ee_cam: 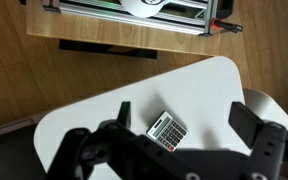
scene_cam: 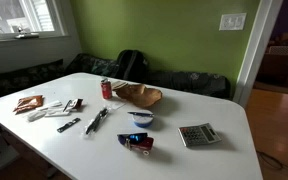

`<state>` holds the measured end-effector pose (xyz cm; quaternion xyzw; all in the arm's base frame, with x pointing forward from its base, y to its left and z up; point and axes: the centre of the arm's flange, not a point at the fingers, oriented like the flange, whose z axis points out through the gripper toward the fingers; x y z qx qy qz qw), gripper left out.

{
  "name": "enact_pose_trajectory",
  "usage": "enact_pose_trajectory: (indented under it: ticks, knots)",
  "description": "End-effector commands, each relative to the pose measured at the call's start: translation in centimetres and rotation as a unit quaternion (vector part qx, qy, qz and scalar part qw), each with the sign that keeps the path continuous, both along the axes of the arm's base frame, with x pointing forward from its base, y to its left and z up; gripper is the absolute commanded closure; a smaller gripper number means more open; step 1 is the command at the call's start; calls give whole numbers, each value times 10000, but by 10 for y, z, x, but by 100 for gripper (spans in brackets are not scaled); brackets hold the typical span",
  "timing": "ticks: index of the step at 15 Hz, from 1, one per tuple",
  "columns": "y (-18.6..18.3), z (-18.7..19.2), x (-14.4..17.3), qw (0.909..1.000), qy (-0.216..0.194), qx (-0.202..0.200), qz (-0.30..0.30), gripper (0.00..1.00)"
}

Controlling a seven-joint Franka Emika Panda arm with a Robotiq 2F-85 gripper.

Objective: Take the pen off of the blue bowl and put it on wooden plate

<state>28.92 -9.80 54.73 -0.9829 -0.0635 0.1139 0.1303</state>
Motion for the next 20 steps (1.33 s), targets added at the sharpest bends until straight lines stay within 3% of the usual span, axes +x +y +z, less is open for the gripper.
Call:
enact_pose_trajectory:
  ticks: [1,2,5,9,13,16,18,19,20]
  knots:
    - [0,0,0,10000,0,0,0,0]
    - [0,0,0,10000,0,0,0,0]
    - [41,-14,57,9997,199,-142,96,0]
    - [117,-51,115,9942,-20,-996,399,0]
    - [202,-89,178,9730,-356,-1940,1199,0]
    - [258,-105,226,9484,-766,-2557,1714,0]
    - [276,-108,251,9303,-979,-2913,2005,0]
    - [281,-107,257,9319,-976,-2830,2049,0]
    - [268,-110,223,9375,-982,-2698,1966,0]
